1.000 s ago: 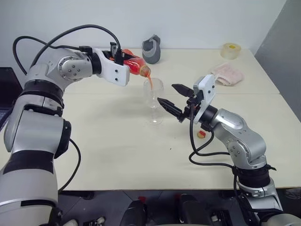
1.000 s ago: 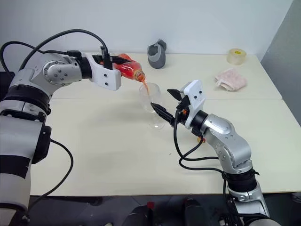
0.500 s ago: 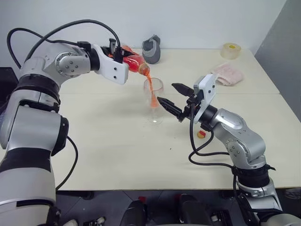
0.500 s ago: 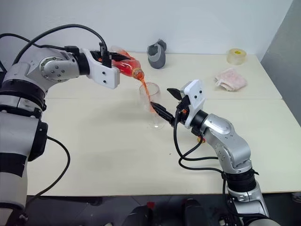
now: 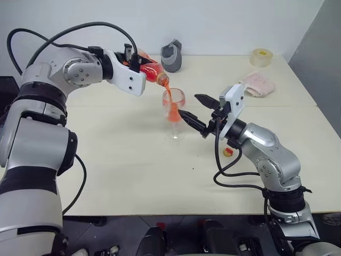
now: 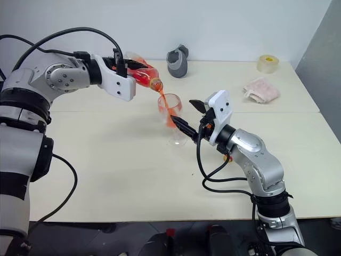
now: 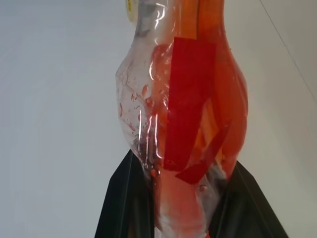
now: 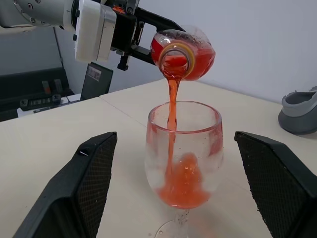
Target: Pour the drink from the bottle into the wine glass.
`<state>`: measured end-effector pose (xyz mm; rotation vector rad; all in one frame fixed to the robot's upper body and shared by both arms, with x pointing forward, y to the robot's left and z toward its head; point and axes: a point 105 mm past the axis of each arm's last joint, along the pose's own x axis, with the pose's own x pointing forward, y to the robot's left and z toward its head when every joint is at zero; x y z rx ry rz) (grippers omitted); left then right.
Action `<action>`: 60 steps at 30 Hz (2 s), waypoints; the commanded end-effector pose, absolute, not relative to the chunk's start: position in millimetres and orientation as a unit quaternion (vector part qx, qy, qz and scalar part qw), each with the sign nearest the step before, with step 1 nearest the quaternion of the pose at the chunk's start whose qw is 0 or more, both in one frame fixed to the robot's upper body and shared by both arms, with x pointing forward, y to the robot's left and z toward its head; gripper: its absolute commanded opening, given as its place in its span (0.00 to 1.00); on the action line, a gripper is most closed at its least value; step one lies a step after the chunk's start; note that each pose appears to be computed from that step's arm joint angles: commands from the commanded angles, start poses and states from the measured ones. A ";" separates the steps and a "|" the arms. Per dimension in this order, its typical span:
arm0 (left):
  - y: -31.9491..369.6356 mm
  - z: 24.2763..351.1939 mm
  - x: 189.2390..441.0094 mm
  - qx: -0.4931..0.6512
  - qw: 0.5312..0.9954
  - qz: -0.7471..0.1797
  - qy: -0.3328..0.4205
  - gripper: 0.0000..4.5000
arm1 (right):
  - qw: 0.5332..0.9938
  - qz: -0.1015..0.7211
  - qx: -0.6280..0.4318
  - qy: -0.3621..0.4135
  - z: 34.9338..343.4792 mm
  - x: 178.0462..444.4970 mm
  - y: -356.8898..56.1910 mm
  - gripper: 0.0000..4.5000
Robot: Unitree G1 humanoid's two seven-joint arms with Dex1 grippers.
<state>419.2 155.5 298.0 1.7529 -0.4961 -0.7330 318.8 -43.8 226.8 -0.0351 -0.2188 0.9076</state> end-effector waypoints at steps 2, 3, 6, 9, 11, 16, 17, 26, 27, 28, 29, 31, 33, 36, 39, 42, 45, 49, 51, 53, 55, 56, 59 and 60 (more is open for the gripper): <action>157.7 326.6 416.0 0.749 0.555 -0.275 -0.236 0.20 | 0.890 0.436 -0.020 -0.131 237.3 315.8 -44.2 0.90; 157.8 326.9 416.3 0.750 0.554 -0.274 -0.235 0.20 | 0.890 0.435 -0.020 -0.131 237.2 315.9 -44.4 0.90; 157.8 327.5 416.6 0.752 0.553 -0.272 -0.235 0.20 | 0.891 0.435 -0.020 -0.131 237.3 316.0 -44.7 0.90; 157.6 328.5 416.9 0.754 0.551 -0.269 -0.236 0.20 | 0.890 0.435 -0.020 -0.132 237.7 315.9 -44.7 0.90; 157.7 329.2 417.3 0.755 0.550 -0.267 -0.236 0.20 | 0.890 0.436 -0.020 -0.132 237.7 315.9 -44.7 0.90; 158.5 330.7 418.0 0.758 0.549 -0.261 -0.236 0.20 | 0.890 0.436 -0.021 -0.132 237.9 315.9 -44.1 0.90; 158.6 331.0 418.1 0.759 0.549 -0.260 -0.236 0.20 | 0.890 0.437 -0.021 -0.132 237.9 315.8 -43.9 0.90; 156.5 329.0 420.1 0.701 0.614 -0.275 -0.235 0.20 | 0.890 0.436 -0.023 -0.131 238.0 314.9 -44.0 0.90; 156.9 329.6 420.6 0.690 0.627 -0.276 -0.233 0.20 | 0.890 0.436 -0.024 -0.131 237.9 314.8 -44.2 0.90; 157.1 330.6 420.9 0.678 0.639 -0.278 -0.232 0.20 | 0.890 0.435 -0.024 -0.130 237.9 314.7 -44.5 0.90; 157.2 331.2 421.0 0.671 0.646 -0.280 -0.231 0.20 | 0.890 0.435 -0.024 -0.130 237.8 314.6 -44.7 0.90; 156.4 334.5 421.3 0.636 0.677 -0.290 -0.230 0.20 | 0.890 0.437 -0.027 -0.129 237.3 314.2 -44.9 0.90; 156.8 338.3 421.5 0.601 0.705 -0.298 -0.229 0.20 | 0.889 0.438 -0.028 -0.128 237.1 313.8 -44.6 0.90; 160.3 344.8 422.3 0.553 0.743 -0.299 -0.230 0.20 | 0.888 0.440 -0.028 -0.129 236.9 313.4 -43.8 0.90; 166.5 344.1 423.4 0.510 0.773 -0.303 -0.224 0.20 | 0.887 0.442 -0.030 -0.131 237.5 312.9 -43.5 0.90; 180.1 335.8 426.1 0.458 0.810 -0.298 -0.212 0.20 | 0.885 0.446 -0.030 -0.133 238.6 312.0 -42.9 0.90; 196.2 329.4 430.2 0.389 0.854 -0.275 -0.207 0.20 | 0.883 0.450 -0.024 -0.135 240.4 308.6 -43.8 0.90; 220.1 309.9 436.8 0.271 0.914 -0.225 -0.199 0.20 | 0.872 0.469 -0.041 -0.130 233.6 295.2 -46.4 0.90; 233.5 289.6 437.7 0.218 0.938 -0.194 -0.186 0.20 | 0.859 0.490 -0.075 -0.127 225.0 284.2 -46.4 0.90; 243.7 271.0 434.3 0.181 0.954 -0.166 -0.174 0.20 | 0.853 0.501 -0.074 -0.123 221.7 277.2 -48.0 0.90; 254.8 250.0 429.0 0.138 0.970 -0.128 -0.156 0.20 | 0.847 0.513 -0.074 -0.123 219.0 270.6 -49.9 0.90; 258.8 241.1 426.2 0.119 0.975 -0.112 -0.148 0.20 | 0.844 0.517 -0.077 -0.122 216.9 268.2 -51.1 0.90; 265.7 210.9 414.5 0.072 0.987 -0.072 -0.125 0.20 | 0.837 0.529 -0.088 -0.114 208.4 262.7 -54.3 0.90; 265.2 203.0 410.6 0.062 0.989 -0.064 -0.120 0.20 | 0.836 0.530 -0.089 -0.112 206.9 261.9 -55.1 0.90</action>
